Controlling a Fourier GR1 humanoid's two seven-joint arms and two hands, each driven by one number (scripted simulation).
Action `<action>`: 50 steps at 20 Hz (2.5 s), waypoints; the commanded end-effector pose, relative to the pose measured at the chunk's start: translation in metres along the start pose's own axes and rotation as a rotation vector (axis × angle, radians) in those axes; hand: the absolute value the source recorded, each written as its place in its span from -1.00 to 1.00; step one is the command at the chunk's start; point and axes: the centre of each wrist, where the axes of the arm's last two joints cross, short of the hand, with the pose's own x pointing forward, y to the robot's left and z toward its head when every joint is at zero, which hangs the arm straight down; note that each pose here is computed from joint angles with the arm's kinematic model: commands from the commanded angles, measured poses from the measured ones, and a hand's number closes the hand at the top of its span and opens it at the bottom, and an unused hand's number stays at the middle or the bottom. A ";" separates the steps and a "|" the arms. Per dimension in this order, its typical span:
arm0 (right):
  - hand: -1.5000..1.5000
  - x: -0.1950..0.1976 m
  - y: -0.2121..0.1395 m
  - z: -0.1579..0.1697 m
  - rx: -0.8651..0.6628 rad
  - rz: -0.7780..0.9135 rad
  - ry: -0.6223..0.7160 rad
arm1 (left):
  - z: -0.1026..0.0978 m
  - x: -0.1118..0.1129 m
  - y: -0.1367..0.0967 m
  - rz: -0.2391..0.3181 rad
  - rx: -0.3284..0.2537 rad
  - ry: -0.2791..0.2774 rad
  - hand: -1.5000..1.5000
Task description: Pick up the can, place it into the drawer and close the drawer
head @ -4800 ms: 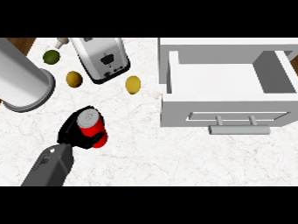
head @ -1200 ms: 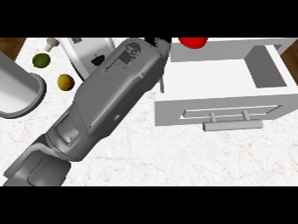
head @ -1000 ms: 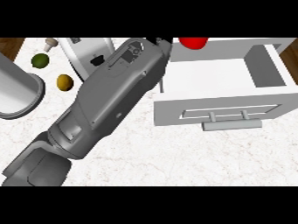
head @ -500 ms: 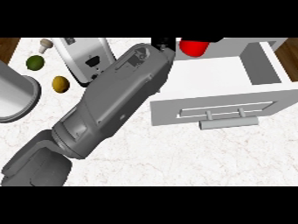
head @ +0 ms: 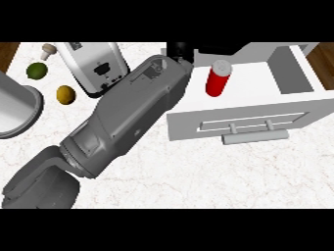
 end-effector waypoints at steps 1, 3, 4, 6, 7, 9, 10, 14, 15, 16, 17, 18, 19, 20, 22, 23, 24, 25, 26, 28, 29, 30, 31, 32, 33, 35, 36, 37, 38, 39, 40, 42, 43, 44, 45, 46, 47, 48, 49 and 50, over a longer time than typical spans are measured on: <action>-1.00 0.006 -0.004 0.001 -0.006 0.020 0.015 | 0.002 -0.001 -0.003 0.001 0.025 0.016 -1.00; -1.00 0.008 0.002 -0.001 0.011 0.027 -0.017 | -0.002 -0.004 0.002 -0.005 0.009 0.001 -1.00; -1.00 0.003 -0.009 -0.012 0.004 -0.002 -0.010 | 0.009 -0.015 -0.001 0.013 0.019 0.009 -1.00; -1.00 0.008 0.003 0.000 0.033 0.016 0.007 | 0.005 -0.008 -0.003 -0.012 0.063 0.000 -1.00; -1.00 -0.003 -0.001 -0.009 0.016 -0.007 -0.009 | 0.000 -0.001 -0.002 0.023 0.037 0.003 -1.00; -1.00 0.003 0.000 0.001 0.012 0.019 -0.028 | 0.003 0.008 -0.008 0.015 0.037 -0.007 -1.00; -1.00 0.008 0.003 0.004 0.013 0.048 -0.036 | -0.001 0.005 -0.003 0.033 0.048 -0.021 -1.00; -1.00 0.032 0.002 -0.010 0.073 0.303 -0.187 | 0.006 0.001 -0.007 0.052 0.008 -0.037 -1.00; -1.00 0.034 -0.002 -0.013 0.074 0.342 -0.179 | 0.003 -0.004 -0.001 0.077 0.017 -0.045 -1.00; -1.00 0.038 0.009 -0.017 0.097 0.332 -0.223 | 0.004 0.002 -0.006 0.062 0.004 -0.045 -1.00; -1.00 0.032 0.014 -0.016 0.125 0.317 -0.208 | 0.007 0.007 -0.009 0.085 0.025 -0.064 -1.00; -1.00 0.034 0.019 -0.023 0.126 0.325 -0.258 | 0.001 0.003 -0.003 0.098 -0.007 -0.072 -1.00; -1.00 0.034 0.021 -0.020 0.128 0.364 -0.262 | 0.005 0.008 -0.009 0.069 0.009 -0.074 -1.00; -1.00 0.037 0.024 -0.020 0.151 0.400 -0.258 | 0.006 0.018 -0.014 0.086 -0.002 -0.080 -1.00; -1.00 0.034 0.030 -0.040 0.162 0.431 -0.301 | 0.015 0.019 -0.020 0.084 0.017 -0.102 -1.00; -1.00 0.036 0.037 -0.038 0.166 0.463 -0.303 | 0.008 0.019 -0.015 0.095 0.007 -0.108 -1.00; -1.00 0.040 0.044 -0.043 0.157 0.495 -0.312 | 0.006 0.019 -0.015 0.083 0.004 -0.117 -1.00; -1.00 0.032 0.039 -0.045 0.185 0.519 -0.301 | 0.007 0.019 -0.014 0.107 0.024 -0.119 -1.00; -1.00 0.032 0.052 -0.051 0.187 0.531 -0.327 | 0.009 0.022 -0.018 0.086 0.023 -0.126 -1.00; -1.00 0.033 0.065 -0.063 0.186 0.576 -0.325 | 0.004 0.018 -0.012 0.113 0.011 -0.098 -1.00; -1.00 0.031 0.072 -0.065 0.191 0.614 -0.325 | 0.013 0.017 -0.017 0.126 -0.010 -0.083 -1.00; -1.00 0.028 0.068 -0.068 0.203 0.624 -0.302 | 0.002 0.023 -0.013 0.113 0.015 -0.084 -1.00; -1.00 0.029 0.075 -0.074 0.204 0.647 -0.329 | 0.000 0.012 -0.006 0.112 0.012 -0.094 -1.00; -1.00 0.014 0.082 -0.080 0.233 0.672 -0.313 | 0.012 0.019 -0.017 0.135 0.007 -0.078 -1.00; -1.00 0.017 0.089 -0.081 0.227 0.713 -0.317 | 0.005 0.019 -0.013 0.113 0.004 -0.079 -1.00; -1.00 0.013 0.107 -0.100 0.236 0.748 -0.334 | 0.007 0.028 -0.018 0.106 0.015 -0.077 -1.00; -1.00 0.017 0.116 -0.103 0.220 0.760 -0.330 | 0.006 0.018 -0.012 0.126 0.014 -0.077 -1.00; -1.00 -0.002 0.120 -0.107 0.236 0.781 -0.345 | 0.001 0.011 -0.006 0.120 0.008 -0.048 -1.00; -1.00 0.007 0.120 -0.122 0.213 0.795 -0.353 | 0.002 0.015 -0.007 0.114 0.012 -0.045 -1.00; -1.00 -0.002 0.134 -0.126 0.242 0.804 -0.360 | 0.008 0.016 -0.013 0.108 0.022 -0.065 -1.00; -1.00 -0.002 0.144 -0.128 0.231 0.825 -0.341 | 0.006 0.008 -0.003 0.108 0.004 -0.063 -1.00; -1.00 -0.013 0.146 -0.143 0.246 0.910 -0.347 | 0.006 0.015 -0.003 0.107 0.021 -0.057 -1.00; -1.00 -0.021 0.148 -0.146 0.272 0.919 -0.352 | 0.003 0.026 -0.004 0.093 0.047 -0.060 -1.00; -1.00 -0.016 0.162 -0.160 0.261 0.942 -0.359 | 0.003 0.014 0.003 0.102 0.036 -0.054 -1.00; -1.00 -0.026 0.153 -0.174 0.280 0.974 -0.343 | 0.001 0.023 0.005 0.093 0.034 -0.057 -1.00; -1.00 -0.035 0.161 -0.177 0.317 0.985 -0.348 | -0.002 0.030 0.005 0.096 0.025 -0.069 -1.00; -1.00 -0.040 0.168 -0.172 0.329 1.019 -0.355 | -0.008 0.020 0.025 0.090 0.045 -0.061 -1.00; -1.00 -0.046 0.176 -0.188 0.332 1.042 -0.341 | -0.008 0.024 0.025 0.099 0.039 -0.077 -1.00; -1.00 -0.058 0.174 -0.195 0.326 1.069 -0.327 | -0.007 0.025 0.025 0.088 0.038 -0.059 -1.00; -1.00 -0.061 0.179 -0.190 0.351 1.078 -0.370 | -0.007 0.022 0.029 0.082 0.051 -0.053 -1.00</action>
